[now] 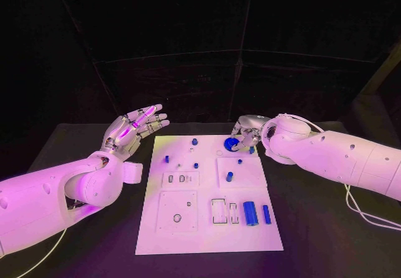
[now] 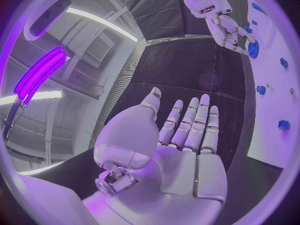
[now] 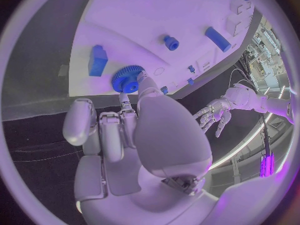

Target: Assemble the parts on the task board

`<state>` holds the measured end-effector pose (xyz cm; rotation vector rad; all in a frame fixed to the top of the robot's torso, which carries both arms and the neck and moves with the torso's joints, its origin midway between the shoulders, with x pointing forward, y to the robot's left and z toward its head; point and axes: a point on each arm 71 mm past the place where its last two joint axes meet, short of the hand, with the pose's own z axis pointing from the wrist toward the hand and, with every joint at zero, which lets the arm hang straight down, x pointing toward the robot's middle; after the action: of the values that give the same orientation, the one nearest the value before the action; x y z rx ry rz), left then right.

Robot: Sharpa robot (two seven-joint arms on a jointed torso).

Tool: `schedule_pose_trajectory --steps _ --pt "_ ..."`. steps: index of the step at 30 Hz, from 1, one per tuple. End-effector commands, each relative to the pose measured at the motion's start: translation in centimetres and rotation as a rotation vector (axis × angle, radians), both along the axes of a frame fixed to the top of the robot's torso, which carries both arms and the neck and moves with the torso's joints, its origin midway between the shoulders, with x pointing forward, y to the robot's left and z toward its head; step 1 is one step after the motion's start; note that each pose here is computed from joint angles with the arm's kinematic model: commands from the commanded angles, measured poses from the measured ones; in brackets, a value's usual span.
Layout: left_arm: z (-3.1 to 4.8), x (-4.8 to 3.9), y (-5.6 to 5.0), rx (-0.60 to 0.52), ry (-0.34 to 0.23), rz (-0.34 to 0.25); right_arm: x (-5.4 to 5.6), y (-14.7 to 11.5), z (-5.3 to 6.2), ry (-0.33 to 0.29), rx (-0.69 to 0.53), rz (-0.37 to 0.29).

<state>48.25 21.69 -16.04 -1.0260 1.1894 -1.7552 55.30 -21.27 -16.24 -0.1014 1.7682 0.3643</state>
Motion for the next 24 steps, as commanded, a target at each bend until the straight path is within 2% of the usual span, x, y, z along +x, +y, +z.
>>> schedule_pose_trajectory --steps 1,19,24 --pt "0.20 -0.02 -0.1 -0.007 -0.016 -0.013 0.0 0.1 0.0 0.010 -0.017 0.007" --pt "0.16 0.00 -0.1 -0.006 -0.012 -0.016 0.1 0.7 0.2 -0.047 -0.015 -0.003" --pt "0.15 0.00 -0.1 -0.006 -0.010 -0.017 -0.1 1.2 0.6 -0.088 -0.002 0.003"
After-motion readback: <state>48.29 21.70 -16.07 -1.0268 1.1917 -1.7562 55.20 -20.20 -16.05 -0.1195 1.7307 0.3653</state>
